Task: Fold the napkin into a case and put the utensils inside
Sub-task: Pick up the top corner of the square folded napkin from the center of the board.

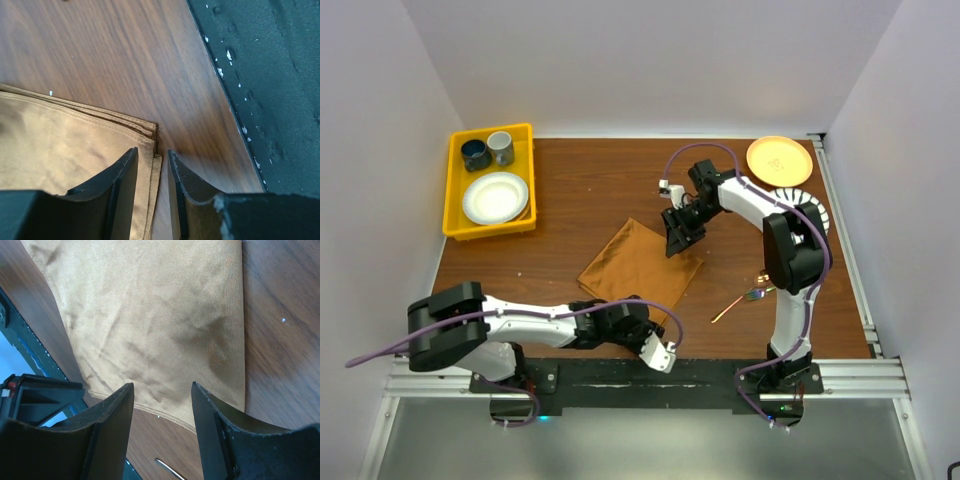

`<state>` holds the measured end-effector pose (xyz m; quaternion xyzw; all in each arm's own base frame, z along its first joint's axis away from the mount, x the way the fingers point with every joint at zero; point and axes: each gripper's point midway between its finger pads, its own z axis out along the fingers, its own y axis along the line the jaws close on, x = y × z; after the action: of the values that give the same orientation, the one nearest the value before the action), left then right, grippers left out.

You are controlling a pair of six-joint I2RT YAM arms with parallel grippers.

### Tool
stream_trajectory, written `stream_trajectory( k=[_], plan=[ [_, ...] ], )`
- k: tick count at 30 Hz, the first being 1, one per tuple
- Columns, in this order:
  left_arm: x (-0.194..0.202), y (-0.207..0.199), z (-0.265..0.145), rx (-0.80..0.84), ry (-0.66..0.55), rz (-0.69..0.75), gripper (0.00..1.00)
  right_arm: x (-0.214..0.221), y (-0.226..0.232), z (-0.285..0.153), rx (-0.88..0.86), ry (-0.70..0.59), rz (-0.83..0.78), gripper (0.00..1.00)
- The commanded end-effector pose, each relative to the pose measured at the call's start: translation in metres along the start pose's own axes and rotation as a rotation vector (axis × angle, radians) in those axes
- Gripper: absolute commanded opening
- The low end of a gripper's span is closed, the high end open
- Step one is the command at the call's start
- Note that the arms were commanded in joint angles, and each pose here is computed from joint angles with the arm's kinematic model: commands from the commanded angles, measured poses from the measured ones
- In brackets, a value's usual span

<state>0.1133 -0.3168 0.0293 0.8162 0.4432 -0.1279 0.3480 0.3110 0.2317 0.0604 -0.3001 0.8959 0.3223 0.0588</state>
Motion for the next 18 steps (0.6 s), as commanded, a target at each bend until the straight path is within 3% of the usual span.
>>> stream_trajectory(
  k=[1,10,18],
  plan=[
    [-0.0156,0.0174,0.0065,-0.052,-0.042,0.027,0.35,-0.0149,0.0039,-0.0086,-0.014,-0.043,-0.019,0.54],
    [-0.0166,0.0206,0.0081,-0.070,-0.048,0.024,0.31,-0.0113,0.0040,-0.0076,-0.024,-0.037,-0.011,0.54],
    [-0.0162,0.0224,0.0086,-0.074,-0.055,0.031,0.08,-0.0089,0.0059,-0.0077,-0.030,-0.029,-0.015,0.55]
  ],
)
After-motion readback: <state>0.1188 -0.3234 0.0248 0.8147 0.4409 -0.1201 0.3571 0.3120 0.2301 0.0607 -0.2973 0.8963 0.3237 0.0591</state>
